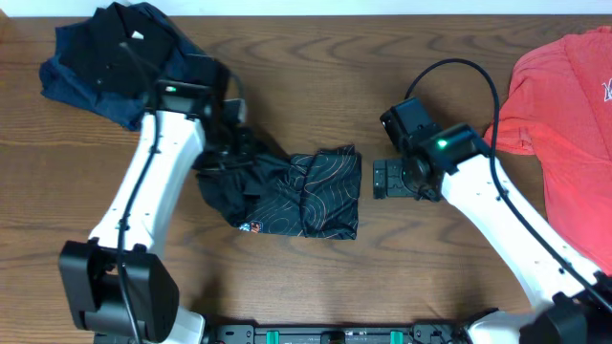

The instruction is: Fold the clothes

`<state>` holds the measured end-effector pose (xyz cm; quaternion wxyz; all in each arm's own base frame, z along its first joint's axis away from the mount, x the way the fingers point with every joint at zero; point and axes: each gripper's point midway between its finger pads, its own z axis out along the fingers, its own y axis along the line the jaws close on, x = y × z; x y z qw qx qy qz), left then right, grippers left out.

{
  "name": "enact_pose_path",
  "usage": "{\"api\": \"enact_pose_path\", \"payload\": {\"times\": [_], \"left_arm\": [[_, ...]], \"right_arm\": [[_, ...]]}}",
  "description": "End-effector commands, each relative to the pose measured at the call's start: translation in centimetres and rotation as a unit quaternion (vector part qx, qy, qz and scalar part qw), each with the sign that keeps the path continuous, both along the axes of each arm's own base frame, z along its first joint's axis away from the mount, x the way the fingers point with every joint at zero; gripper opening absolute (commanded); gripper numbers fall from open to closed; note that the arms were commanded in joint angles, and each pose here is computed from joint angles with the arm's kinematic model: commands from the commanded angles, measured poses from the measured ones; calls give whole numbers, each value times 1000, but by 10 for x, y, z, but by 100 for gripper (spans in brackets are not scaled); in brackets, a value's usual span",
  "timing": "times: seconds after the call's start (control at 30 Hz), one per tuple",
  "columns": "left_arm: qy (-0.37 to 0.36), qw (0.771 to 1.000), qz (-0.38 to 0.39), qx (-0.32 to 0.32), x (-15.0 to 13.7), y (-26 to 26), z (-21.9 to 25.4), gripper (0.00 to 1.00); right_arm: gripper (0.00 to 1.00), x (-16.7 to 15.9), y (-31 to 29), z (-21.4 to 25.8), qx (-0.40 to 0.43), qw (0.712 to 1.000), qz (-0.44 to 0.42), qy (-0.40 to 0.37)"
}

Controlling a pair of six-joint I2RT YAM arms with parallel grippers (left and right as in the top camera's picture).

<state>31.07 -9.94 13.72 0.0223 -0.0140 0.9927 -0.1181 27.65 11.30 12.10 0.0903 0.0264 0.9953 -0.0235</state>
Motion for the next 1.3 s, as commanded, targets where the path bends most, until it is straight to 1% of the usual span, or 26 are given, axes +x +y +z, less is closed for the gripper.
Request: {"api": "enact_pose_path", "payload": {"times": [0.0,0.3,0.47,0.57,0.63,0.8,0.87,0.97,1.13,1.2,1.27], "left_arm": [[-9,1000,4,1,0,-20,4,6],[-30,998,-47,-10,-11,-77,4,6],[-37,996,-75,-12,-21,-100,-14,9],[-36,996,-76,-15,-27,-111,-24,17],[-40,995,-88,-18,-31,-119,-28,29],[-41,993,-112,-20,-37,-135,-34,31],[-41,991,-123,-21,-41,-143,-37,37],[-48,989,-135,-25,-43,-152,-37,42],[-63,989,-128,-33,-37,-149,-21,42],[-70,992,-106,-20,-30,-131,-11,42],[-74,995,-71,2,-23,-102,-2,42]], "right_arm": [[99,4,-9,-10,-17,1000,-11,12],[99,7,-19,-19,-13,998,-50,31],[99,7,-21,-20,-3,998,-58,36],[99,7,-20,-20,-1,998,-58,36],[99,7,-20,-20,0,998,-58,37],[99,7,-19,-20,1,998,-57,37],[99,7,-19,-20,1,998,-58,37],[99,7,-19,-20,1,998,-58,37],[99,7,-20,-20,1,998,-59,37],[99,8,-20,-20,2,998,-60,36],[99,9,-21,-20,3,998,-62,34]]}}
